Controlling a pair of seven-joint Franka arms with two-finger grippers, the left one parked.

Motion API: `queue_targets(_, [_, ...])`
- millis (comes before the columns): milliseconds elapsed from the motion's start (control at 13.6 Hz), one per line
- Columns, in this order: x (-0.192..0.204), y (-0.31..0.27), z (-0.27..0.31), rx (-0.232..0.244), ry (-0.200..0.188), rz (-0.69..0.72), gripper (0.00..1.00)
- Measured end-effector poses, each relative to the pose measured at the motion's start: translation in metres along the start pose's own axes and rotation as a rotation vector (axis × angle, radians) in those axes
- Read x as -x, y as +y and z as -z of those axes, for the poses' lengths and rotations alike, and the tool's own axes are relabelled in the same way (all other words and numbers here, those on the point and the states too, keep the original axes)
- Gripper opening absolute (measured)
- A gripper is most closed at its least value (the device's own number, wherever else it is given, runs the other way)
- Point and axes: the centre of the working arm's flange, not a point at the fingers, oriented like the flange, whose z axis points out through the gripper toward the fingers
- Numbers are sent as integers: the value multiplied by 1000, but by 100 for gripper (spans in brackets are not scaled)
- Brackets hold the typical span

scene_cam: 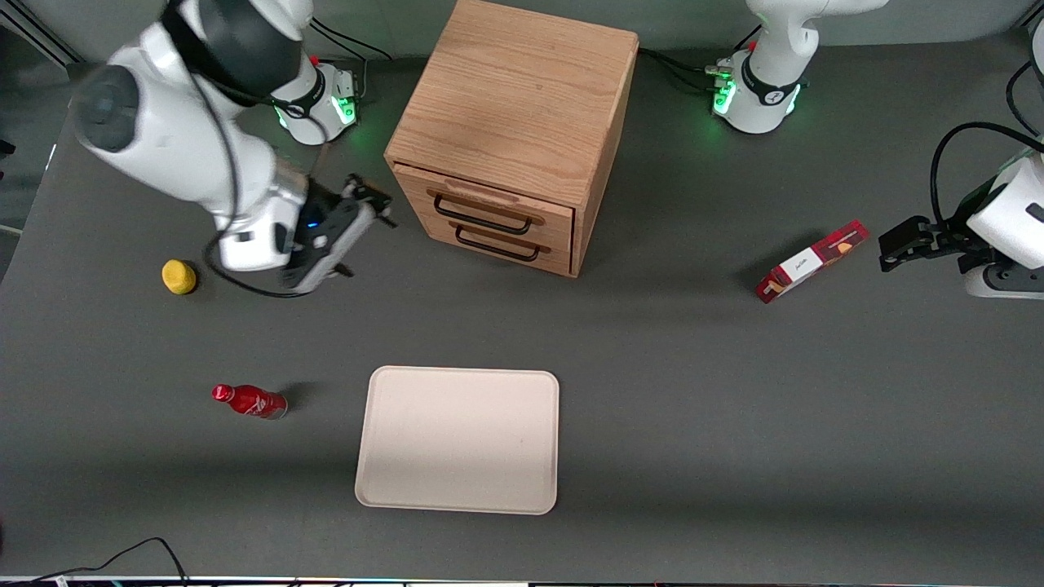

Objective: Close top drawer

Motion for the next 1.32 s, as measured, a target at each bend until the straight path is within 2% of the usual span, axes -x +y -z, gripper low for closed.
queue_targets(221, [35, 60, 35, 38, -8, -250, 100])
queue_targets(441, [72, 123, 64, 179, -11, -440, 100])
queue_targets(588, [85, 136, 75, 224, -4, -573, 100])
queue_targets(1029, [112, 132, 112, 271, 37, -685, 100])
queue_targets(1324, [123, 140, 113, 272, 30, -711, 100])
